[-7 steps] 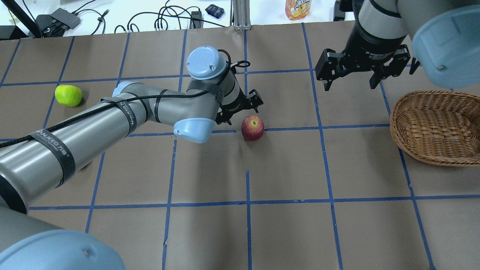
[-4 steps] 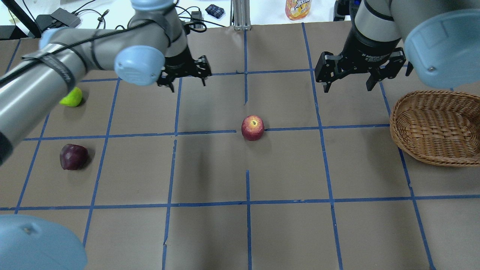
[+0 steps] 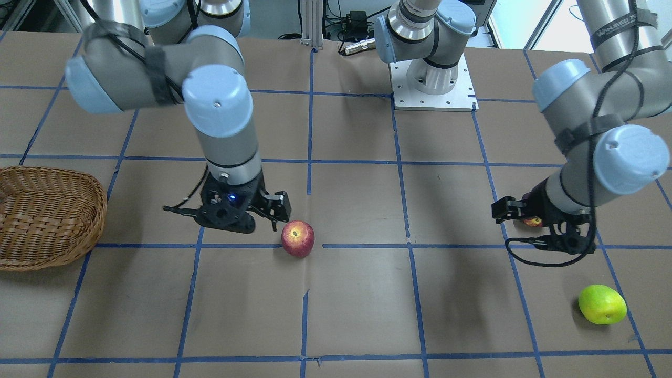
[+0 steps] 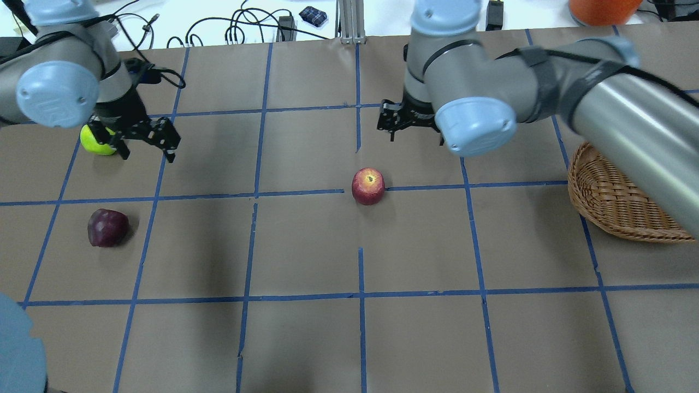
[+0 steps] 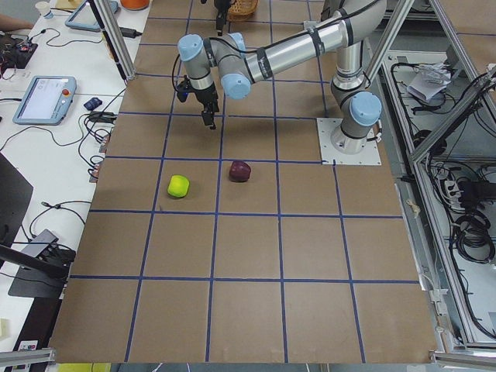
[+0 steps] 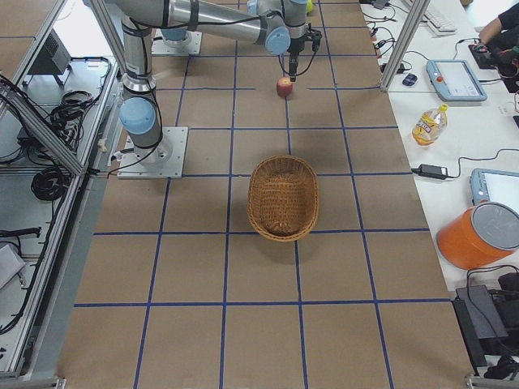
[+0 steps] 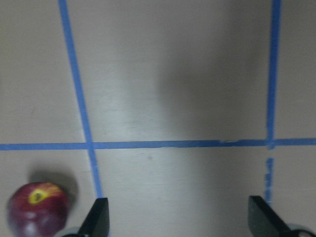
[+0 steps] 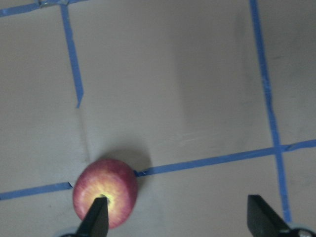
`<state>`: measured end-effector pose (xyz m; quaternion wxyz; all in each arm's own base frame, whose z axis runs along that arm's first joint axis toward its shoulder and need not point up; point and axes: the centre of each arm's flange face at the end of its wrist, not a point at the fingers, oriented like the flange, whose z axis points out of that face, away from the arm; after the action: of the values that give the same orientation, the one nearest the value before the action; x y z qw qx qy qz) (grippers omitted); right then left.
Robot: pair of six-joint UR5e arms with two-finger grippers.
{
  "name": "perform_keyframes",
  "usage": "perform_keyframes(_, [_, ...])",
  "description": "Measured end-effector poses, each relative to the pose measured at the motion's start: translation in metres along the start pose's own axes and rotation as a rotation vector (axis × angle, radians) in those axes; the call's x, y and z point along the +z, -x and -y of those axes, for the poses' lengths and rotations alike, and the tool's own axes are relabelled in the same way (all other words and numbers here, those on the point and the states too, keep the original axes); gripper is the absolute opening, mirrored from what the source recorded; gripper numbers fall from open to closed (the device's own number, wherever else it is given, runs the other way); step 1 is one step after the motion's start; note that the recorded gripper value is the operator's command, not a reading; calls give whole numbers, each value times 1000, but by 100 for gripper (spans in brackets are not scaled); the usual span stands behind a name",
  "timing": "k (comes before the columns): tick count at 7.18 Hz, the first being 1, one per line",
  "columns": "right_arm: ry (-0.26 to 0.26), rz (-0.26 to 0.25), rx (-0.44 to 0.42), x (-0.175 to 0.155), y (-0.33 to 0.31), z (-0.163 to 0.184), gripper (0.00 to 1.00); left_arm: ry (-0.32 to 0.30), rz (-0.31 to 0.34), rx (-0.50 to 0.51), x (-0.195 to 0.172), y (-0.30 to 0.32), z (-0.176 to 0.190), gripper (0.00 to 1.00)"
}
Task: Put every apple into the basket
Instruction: 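Grasp the red-yellow apple with right gripper while left grasps dark red apple, then carry red-yellow apple to basket with right while left moves dark red apple center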
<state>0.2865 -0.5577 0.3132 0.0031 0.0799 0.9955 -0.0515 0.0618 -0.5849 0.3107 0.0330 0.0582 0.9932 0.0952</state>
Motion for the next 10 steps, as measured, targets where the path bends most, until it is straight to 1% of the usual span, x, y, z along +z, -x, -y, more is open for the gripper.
perform_keyframes(1, [6,10,1,25,24,-8,100,13,-39,41,18,50,-18,100])
perform_keyframes(2, [25,13,-10,43,36,-14,100,6,-97,82,40,92,-34,100])
perform_keyframes(3, [56,27,-30,60,41,-19,100,3,-147,116,62,118,-47,100])
perform_keyframes(4, [90,45,-46,74,46,-22,100,6,-176,132,85,125,-57,100])
perform_keyframes(6, [127,47,-67,95,48,-24,100,-5,-180,138,130,117,-67,100])
perform_keyframes(7, [140,43,-73,105,49,-24,100,-13,-184,137,143,111,-71,11])
perform_keyframes(8, [144,42,-75,116,50,-23,82,-47,-180,143,147,108,-70,0])
perform_keyframes(9, [130,49,-76,122,51,-21,61,-92,-164,152,144,108,-67,0])
perform_keyframes(10, [116,55,-77,123,52,-19,48,-121,-147,154,135,107,-66,0])
